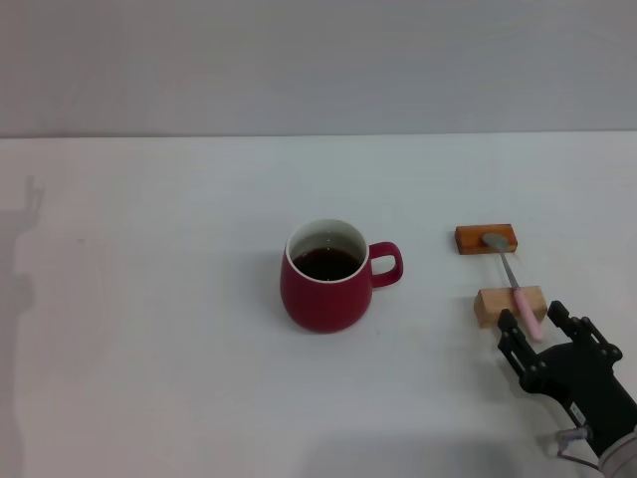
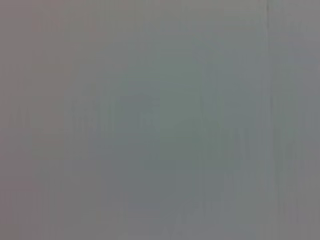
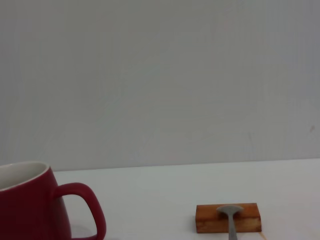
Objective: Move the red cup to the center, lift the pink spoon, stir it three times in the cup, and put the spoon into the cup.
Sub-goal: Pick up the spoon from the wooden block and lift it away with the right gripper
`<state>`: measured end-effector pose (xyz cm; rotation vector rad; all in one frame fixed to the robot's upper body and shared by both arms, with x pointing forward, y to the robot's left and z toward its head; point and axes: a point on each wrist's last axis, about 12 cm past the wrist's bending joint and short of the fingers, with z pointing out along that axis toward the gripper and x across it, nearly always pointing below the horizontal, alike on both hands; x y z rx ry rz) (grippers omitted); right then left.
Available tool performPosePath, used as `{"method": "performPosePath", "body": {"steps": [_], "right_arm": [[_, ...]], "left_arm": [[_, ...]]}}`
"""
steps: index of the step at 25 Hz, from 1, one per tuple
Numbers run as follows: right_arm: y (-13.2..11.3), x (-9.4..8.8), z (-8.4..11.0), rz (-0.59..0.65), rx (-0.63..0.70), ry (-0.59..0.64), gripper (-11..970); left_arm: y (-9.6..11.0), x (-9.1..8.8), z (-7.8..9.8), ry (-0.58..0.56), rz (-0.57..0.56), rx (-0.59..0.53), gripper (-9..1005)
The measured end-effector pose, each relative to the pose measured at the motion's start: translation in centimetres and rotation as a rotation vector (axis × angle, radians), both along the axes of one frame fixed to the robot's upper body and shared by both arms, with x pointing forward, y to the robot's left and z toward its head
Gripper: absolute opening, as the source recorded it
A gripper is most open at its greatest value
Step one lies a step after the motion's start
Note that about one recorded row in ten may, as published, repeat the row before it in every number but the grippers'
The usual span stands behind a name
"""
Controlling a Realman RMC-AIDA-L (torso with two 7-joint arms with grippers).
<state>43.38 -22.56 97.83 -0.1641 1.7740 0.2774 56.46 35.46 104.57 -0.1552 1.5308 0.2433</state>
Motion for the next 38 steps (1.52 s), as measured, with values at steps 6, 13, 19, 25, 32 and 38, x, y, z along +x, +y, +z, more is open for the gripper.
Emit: {"method": "performPosePath", "body": {"steps": [6, 13, 19, 25, 32, 38], "right_arm": [[0.1, -0.2, 0.0, -0.005, 0.006, 0.002, 634], [0.2, -0.2, -0.1, -0.022, 0.019, 0.008, 633], [0.8, 0.5, -0.5, -0.029, 0.043, 0.040, 633], [1.5, 0.6, -0.5, -0.012, 0.057, 0.040, 633], [1.6, 0.3, -0.5, -0.007, 0.059, 0.041, 633], [1.5, 0.1, -0.5, -0.013, 0.061, 0.040, 632]], "left_arm": [[0.1, 0.0, 0.1, -0.005, 0.004, 0.001, 846], [0.3, -0.2, 0.0, 0.000, 0.003, 0.007, 846], [0.5, -0.3, 0.0, 0.002, 0.001, 0.014, 846], [0.5, -0.3, 0.0, 0.008, -0.021, 0.038, 846], [0.8, -0.4, 0.0, 0.008, -0.017, 0.041, 846], [0.8, -0.4, 0.0, 0.009, -0.017, 0.041, 846]]}}
